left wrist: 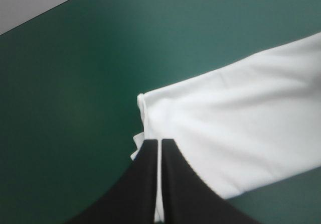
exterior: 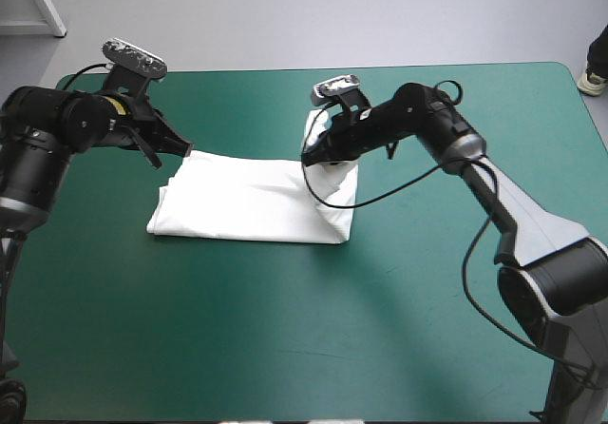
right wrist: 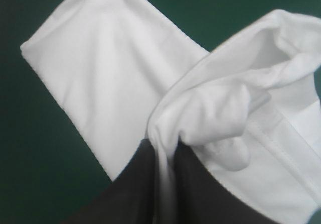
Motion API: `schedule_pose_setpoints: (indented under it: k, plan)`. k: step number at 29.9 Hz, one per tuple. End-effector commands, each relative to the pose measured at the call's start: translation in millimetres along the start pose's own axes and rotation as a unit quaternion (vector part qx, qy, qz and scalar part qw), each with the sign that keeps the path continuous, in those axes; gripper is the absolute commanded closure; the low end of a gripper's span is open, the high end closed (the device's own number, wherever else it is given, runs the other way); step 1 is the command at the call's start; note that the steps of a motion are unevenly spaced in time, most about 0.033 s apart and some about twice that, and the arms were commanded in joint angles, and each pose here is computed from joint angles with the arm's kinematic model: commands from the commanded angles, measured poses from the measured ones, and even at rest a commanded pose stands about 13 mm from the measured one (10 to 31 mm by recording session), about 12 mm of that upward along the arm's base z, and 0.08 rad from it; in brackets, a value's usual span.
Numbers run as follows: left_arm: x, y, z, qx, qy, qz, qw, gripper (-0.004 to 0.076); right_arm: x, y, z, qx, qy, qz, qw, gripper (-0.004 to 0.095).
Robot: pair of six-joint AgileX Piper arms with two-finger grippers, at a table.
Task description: Fold the cloth
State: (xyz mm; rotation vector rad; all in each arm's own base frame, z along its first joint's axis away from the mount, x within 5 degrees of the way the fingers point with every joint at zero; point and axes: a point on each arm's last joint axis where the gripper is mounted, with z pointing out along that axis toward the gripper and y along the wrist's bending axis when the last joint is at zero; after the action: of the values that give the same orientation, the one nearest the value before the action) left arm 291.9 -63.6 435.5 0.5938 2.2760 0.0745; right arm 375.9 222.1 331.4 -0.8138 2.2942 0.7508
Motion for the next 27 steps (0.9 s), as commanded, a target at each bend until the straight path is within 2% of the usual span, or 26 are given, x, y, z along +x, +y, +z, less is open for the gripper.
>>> schedule_pose_setpoints:
  k: [1, 7, 11, 17, 21, 25, 27]
  plan:
    - [-0.8, 2.7, -41.1, -0.019, -0.039, -0.007, 0.999, 0.0705, -33.4, 33.6, -1.4, -0.033, -0.05, -0.025, 0.998, 0.0911]
    - [5.7, 1.3, -55.7, -0.017, -0.03, -0.008, 0.999, 0.0705, -54.4, 64.6, 49.9, -0.083, -0.042, -0.046, 0.995, 0.0911]
    - [7.2, 0.9, -56.6, -0.015, -0.024, -0.01, 1.0, 0.0705, -59.9, 77.6, 81.8, -0.102, -0.049, -0.045, 0.993, 0.0911]
    - [7.4, 0.2, -56.6, -0.011, -0.023, -0.015, 1.0, 0.0705, -54.4, 90.4, 110.4, -0.122, -0.038, -0.055, 0.99, 0.0911]
    - [7.4, 0.2, -56.6, -0.011, -0.023, -0.015, 1.0, 0.0705, -55.6, 106.9, 112.8, -0.159, -0.063, -0.088, 0.981, 0.0898]
    - [8.3, 0.0, -56.5, -0.01, -0.018, -0.015, 1.0, 0.0705, -63.2, 121.9, 101.5, -0.226, -0.104, -0.099, 0.964, 0.0733]
    - [9.1, -0.3, -56.5, -0.009, -0.014, -0.015, 1.0, 0.0705, -64.5, 127.0, 96.8, -0.25, -0.114, -0.112, 0.955, 0.0581]
